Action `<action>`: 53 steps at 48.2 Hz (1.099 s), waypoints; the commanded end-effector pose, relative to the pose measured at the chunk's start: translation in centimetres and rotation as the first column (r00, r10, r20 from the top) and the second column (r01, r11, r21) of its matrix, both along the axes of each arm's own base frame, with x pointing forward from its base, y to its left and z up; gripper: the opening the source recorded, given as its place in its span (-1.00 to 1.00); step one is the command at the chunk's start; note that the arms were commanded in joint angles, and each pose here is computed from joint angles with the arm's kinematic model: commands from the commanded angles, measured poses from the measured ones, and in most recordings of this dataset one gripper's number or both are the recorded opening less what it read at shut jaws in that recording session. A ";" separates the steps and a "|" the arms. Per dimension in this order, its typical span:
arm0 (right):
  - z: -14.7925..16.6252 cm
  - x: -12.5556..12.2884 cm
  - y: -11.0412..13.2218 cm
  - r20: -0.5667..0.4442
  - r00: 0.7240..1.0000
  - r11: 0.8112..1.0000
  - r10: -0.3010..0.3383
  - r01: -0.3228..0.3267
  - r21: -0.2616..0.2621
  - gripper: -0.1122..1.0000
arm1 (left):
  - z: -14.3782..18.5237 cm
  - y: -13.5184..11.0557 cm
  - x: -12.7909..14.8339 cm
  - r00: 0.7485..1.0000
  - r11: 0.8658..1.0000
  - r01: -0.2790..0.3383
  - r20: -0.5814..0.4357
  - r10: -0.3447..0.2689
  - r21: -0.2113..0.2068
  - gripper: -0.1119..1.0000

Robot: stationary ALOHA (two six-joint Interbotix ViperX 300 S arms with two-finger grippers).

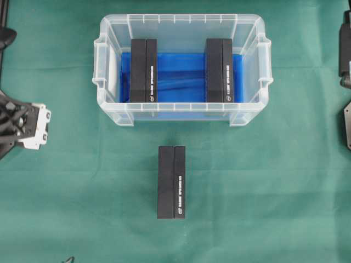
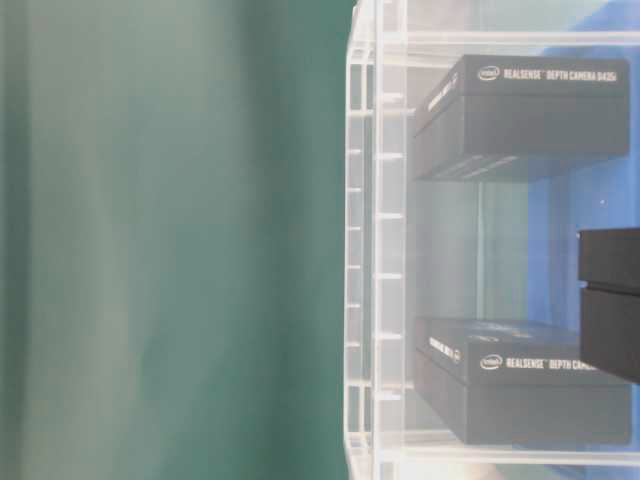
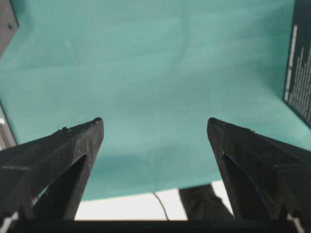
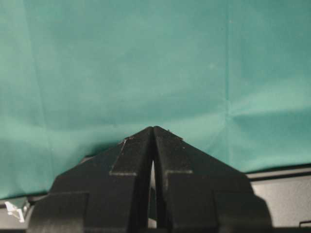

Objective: Take the box out of the case with the left arm.
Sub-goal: 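Withdraw the left gripper to the left side, then move the open left gripper over the left black box pair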

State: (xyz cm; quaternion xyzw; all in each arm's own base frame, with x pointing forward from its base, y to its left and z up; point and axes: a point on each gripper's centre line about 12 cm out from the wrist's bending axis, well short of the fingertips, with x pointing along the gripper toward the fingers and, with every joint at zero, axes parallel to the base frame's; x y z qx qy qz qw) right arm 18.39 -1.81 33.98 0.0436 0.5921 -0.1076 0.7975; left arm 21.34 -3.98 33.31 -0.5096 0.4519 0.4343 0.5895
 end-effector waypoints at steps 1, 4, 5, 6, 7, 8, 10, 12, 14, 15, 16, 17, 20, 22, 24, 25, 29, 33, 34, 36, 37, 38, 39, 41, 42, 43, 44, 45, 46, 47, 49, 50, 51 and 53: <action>0.4 0.0 0.0 0.012 1.000 1.000 -0.003 0.003 -0.001 -0.76 | 0.6 1.5 -0.2 1.000 1.000 -0.018 0.023 0.018 0.013 0.81; 0.4 0.0 0.0 0.012 1.000 1.000 -0.003 0.003 -0.001 -0.76 | 0.7 2.8 -0.3 1.000 1.000 -0.018 0.024 0.017 0.024 0.81; 0.4 0.0 0.0 0.012 1.000 1.000 -0.003 0.003 -0.001 -0.76 | 0.7 3.2 -0.3 1.000 0.999 -0.020 0.023 0.019 0.028 0.81; 0.3 0.0 0.0 0.011 1.000 1.000 -0.003 0.003 -0.001 -0.76 | 0.7 3.6 -0.4 0.999 0.999 -0.023 0.023 0.023 0.030 0.81; 0.4 0.0 0.0 0.012 1.000 1.000 -0.003 0.003 -0.001 -0.76 | 0.8 4.0 -0.4 0.999 0.999 -0.027 0.025 0.026 0.033 0.81; 0.4 0.0 0.0 0.012 1.000 1.000 -0.003 0.003 -0.001 -0.76 | 0.8 4.4 -0.4 0.999 0.999 -0.032 0.022 0.031 0.037 0.81; 0.4 0.0 0.0 0.012 1.000 1.000 -0.003 0.003 -0.001 -0.76 | 0.8 5.2 -0.4 0.999 0.998 -0.036 0.020 0.035 0.045 0.81; 0.4 0.0 0.0 0.012 1.000 1.000 -0.003 0.003 -0.001 -0.76 | 0.8 5.9 -0.5 0.999 0.998 -0.035 0.020 0.034 0.052 0.81; 0.4 0.0 0.0 0.012 1.000 1.000 -0.003 0.003 -0.001 -0.76 | 0.8 6.6 -0.5 0.999 0.998 -0.031 0.014 0.031 0.059 0.81; 0.4 0.0 0.0 0.011 1.000 1.000 -0.003 0.003 0.000 -0.76 | 0.9 7.1 -0.6 1.000 0.997 -0.028 0.012 0.027 0.066 0.81; 0.4 0.1 0.0 0.011 1.000 1.000 -0.003 0.003 -0.001 -0.76 | 0.9 7.4 -0.6 1.000 0.997 -0.023 0.012 0.023 0.069 0.81; 0.3 0.0 0.0 0.009 1.000 1.000 -0.003 0.003 -0.001 -0.76 | 0.9 7.7 -0.6 1.000 0.997 -0.024 0.008 0.023 0.073 0.81; 0.4 0.1 0.0 0.011 1.000 1.000 -0.003 0.003 -0.001 -0.76 | 1.0 8.7 -0.8 1.000 0.996 -0.023 0.005 0.023 0.082 0.81; 0.4 0.1 0.0 0.011 1.000 1.000 -0.003 0.003 -0.001 -0.76 | 1.0 9.3 -1.0 1.000 0.996 -0.026 0.001 0.027 0.085 0.81; 0.4 0.1 0.0 0.011 1.000 1.000 -0.003 0.003 -0.001 -0.76 | 0.9 9.8 -1.1 1.000 0.996 -0.030 -0.004 0.030 0.088 0.81; 0.4 0.1 0.0 0.011 1.000 1.000 -0.003 0.003 -0.001 -0.76 | 1.0 10.0 -1.2 0.999 0.995 -0.031 -0.002 0.032 0.091 0.81; 0.4 0.1 0.0 0.011 1.000 1.000 -0.003 0.003 -0.001 -0.76 | 1.0 10.8 -1.5 0.999 0.995 -0.037 -0.009 0.038 0.098 0.81; 0.3 0.0 0.0 0.009 1.000 1.000 -0.003 0.003 -0.001 -0.76 | 0.9 11.2 -1.5 0.999 0.994 -0.037 -0.011 0.038 0.100 0.81; 0.4 0.1 0.0 0.011 1.000 1.000 -0.003 0.003 -0.001 -0.76 | 0.9 11.2 -1.5 0.999 0.994 -0.038 -0.012 0.040 0.099 0.81; 0.4 0.1 0.0 0.011 1.000 1.000 -0.003 0.003 -0.001 -0.76 | 0.9 11.2 -1.5 0.999 0.995 -0.039 -0.013 0.041 0.096 0.81; 0.3 0.0 0.0 0.009 1.000 1.000 -0.003 0.003 -0.001 -0.76 | 0.9 11.2 -1.5 0.999 0.994 -0.041 -0.012 0.042 0.097 0.81; 0.4 0.1 0.0 0.011 1.000 1.000 -0.003 0.003 -0.001 -0.76 | 0.9 11.2 -1.5 0.999 0.995 -0.039 -0.013 0.041 0.096 0.81; 0.4 0.0 0.0 0.012 1.000 1.000 -0.003 0.003 0.000 -0.76 | 0.9 11.2 -1.5 0.999 0.995 -0.039 -0.010 0.040 0.095 0.81; 0.4 0.1 0.0 0.011 1.000 1.000 -0.003 0.003 -0.001 -0.76 | 0.9 11.2 -1.4 0.999 0.995 -0.038 -0.012 0.040 0.092 0.81; 0.4 0.0 0.0 0.012 1.000 1.000 -0.003 0.003 -0.001 -0.76 | 0.9 11.1 -1.4 0.999 0.995 -0.040 -0.009 0.041 0.089 0.81; 0.4 0.1 0.0 0.011 1.000 1.000 -0.003 0.003 -0.001 -0.76 | 0.8 11.1 -1.4 0.999 0.995 -0.039 -0.011 0.041 0.087 0.81; 0.4 0.0 0.0 0.012 1.000 1.000 -0.003 0.003 -0.001 -0.76 | 0.9 11.1 -1.4 0.999 0.996 -0.039 -0.009 0.040 0.086 0.81; 0.4 0.1 0.0 0.011 1.000 1.000 -0.003 0.003 -0.001 -0.76 | 0.8 11.1 -1.4 0.999 0.996 -0.039 -0.012 0.040 0.085 0.81; 0.4 0.1 0.0 0.011 1.000 1.000 -0.003 0.003 -0.001 -0.76 | 0.8 11.1 -1.4 0.999 0.996 -0.039 -0.012 0.040 0.085 0.81; 0.4 0.1 0.0 0.011 1.000 1.000 -0.003 0.003 -0.001 -0.76 | 0.8 11.1 -1.4 0.999 0.995 -0.042 -0.011 0.043 0.085 0.81; 0.3 0.0 0.0 0.009 1.000 1.000 -0.003 0.003 0.000 -0.76 | 0.8 11.1 -1.4 0.999 0.996 -0.039 -0.013 0.040 0.085 0.81; 0.4 0.0 0.0 0.012 1.000 1.000 -0.003 0.003 0.000 -0.76 | 0.8 11.1 -1.4 0.999 0.996 -0.041 -0.012 0.042 0.085 0.81; 0.3 0.0 0.0 0.009 1.000 1.000 -0.003 0.003 0.000 -0.76 | 0.8 11.1 -1.4 0.999 0.996 -0.041 -0.011 0.042 0.085 0.81; 0.3 0.0 0.0 0.009 1.000 1.000 -0.003 0.003 -0.001 -0.76 | 0.8 11.1 -1.4 0.999 0.996 -0.041 -0.011 0.042 0.085 0.81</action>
